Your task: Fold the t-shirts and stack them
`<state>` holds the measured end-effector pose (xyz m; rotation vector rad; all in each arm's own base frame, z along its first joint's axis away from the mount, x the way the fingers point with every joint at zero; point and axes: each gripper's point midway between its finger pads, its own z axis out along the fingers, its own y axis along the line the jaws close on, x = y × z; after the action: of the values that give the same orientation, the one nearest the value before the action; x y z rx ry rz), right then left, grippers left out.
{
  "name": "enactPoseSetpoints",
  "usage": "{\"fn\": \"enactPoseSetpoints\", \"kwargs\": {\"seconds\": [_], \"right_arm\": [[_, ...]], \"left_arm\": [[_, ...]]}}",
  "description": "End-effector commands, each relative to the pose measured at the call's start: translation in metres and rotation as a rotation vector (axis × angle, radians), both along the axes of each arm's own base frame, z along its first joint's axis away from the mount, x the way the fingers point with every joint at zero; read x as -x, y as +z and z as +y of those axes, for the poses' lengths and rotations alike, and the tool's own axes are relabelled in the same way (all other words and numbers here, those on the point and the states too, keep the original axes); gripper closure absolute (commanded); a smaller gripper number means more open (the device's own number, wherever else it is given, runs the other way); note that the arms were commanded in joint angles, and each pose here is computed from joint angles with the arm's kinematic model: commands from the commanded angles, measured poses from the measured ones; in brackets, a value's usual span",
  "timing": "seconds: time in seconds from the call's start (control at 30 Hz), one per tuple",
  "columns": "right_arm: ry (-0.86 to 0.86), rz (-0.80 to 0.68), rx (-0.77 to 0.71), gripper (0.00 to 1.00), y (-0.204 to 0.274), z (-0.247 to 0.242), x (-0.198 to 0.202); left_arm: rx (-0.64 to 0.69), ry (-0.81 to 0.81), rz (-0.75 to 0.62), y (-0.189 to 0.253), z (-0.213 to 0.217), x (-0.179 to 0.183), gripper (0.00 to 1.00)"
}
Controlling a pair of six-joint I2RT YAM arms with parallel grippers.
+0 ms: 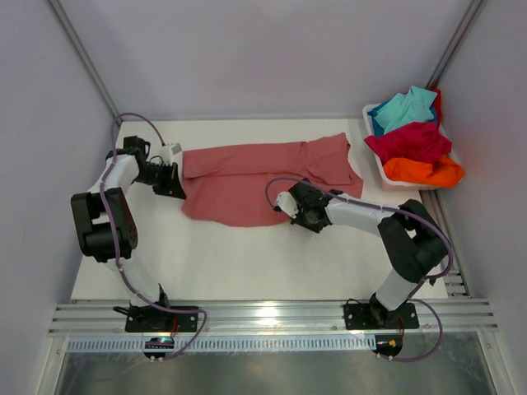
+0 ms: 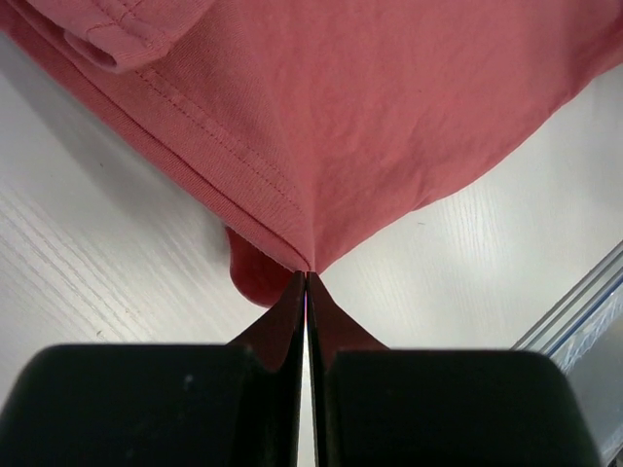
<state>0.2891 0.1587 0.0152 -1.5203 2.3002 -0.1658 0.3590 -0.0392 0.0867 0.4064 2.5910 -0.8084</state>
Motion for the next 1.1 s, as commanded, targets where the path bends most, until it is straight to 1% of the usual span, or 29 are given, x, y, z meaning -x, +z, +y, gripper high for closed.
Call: {"fn": "enactPoseSetpoints", "kwargs": {"seconds": [0.0, 0.03, 0.07, 0.13, 0.17, 0.23, 0.27, 0.4, 0.47, 0.6, 0.63, 0.67, 0.77, 0.8, 0.93, 1.07], "right_arm": [[-0.028, 0.013, -0.014, 0.97, 0.006, 0.002, 0.001], [-0.030, 0.011, -0.026, 0.97, 0.016, 0.003, 0.002], [-0.027, -0.042, -0.081, 0.97, 0.042, 0.013, -0.008], [-0.038, -0.067, -0.097, 0.97, 0.065, 0.014, -0.011], [-0.042, -0.118, -0.128, 0.97, 0.090, 0.020, -0.021], [-0.046, -0.138, -0.133, 0.97, 0.110, 0.019, -0.023], [-0.051, -0.184, -0.162, 0.97, 0.132, 0.023, -0.030], [-0.057, -0.283, -0.192, 0.97, 0.175, 0.024, -0.043], [-0.052, -0.321, -0.193, 0.97, 0.185, 0.025, -0.049], [-0.061, -0.361, -0.166, 0.97, 0.181, 0.026, -0.064], [-0.067, -0.353, -0.140, 0.97, 0.172, 0.026, -0.068], [-0.063, -0.350, -0.126, 0.97, 0.167, 0.026, -0.070], [-0.050, -0.341, -0.100, 0.97, 0.153, 0.029, -0.077], [-0.046, -0.346, -0.099, 0.97, 0.151, 0.030, -0.079], [-0.034, -0.367, -0.080, 0.97, 0.144, 0.032, -0.088], [-0.039, -0.423, -0.050, 0.97, 0.145, 0.033, -0.107]], "left_arm": [[0.002, -0.036, -0.052, 0.024, -0.002, 0.009, 1.00], [0.000, -0.035, -0.054, 0.025, -0.002, 0.009, 1.00], [0.000, -0.037, -0.054, 0.025, -0.003, 0.010, 1.00], [0.004, -0.035, -0.059, 0.028, -0.003, 0.006, 1.00], [0.007, -0.033, -0.064, 0.029, -0.003, 0.004, 1.00], [0.026, -0.031, -0.069, 0.032, -0.005, -0.002, 1.00], [0.036, -0.024, -0.068, 0.034, -0.006, -0.005, 1.00], [0.062, -0.005, -0.067, 0.038, -0.007, -0.020, 1.00], [0.064, 0.009, -0.074, 0.039, -0.006, -0.032, 1.00], [0.075, 0.089, -0.078, 0.041, -0.001, -0.061, 1.00], [0.069, 0.104, -0.096, 0.042, 0.000, -0.071, 1.00], [0.067, 0.118, -0.086, 0.037, 0.001, -0.076, 1.00], [0.016, 0.160, -0.101, 0.034, 0.012, -0.095, 1.00], [-0.027, 0.177, -0.119, 0.036, 0.021, -0.101, 1.00], [-0.110, 0.201, -0.153, 0.035, 0.035, -0.109, 0.99], [-0.126, 0.249, -0.207, 0.041, 0.042, -0.125, 1.00]]}}
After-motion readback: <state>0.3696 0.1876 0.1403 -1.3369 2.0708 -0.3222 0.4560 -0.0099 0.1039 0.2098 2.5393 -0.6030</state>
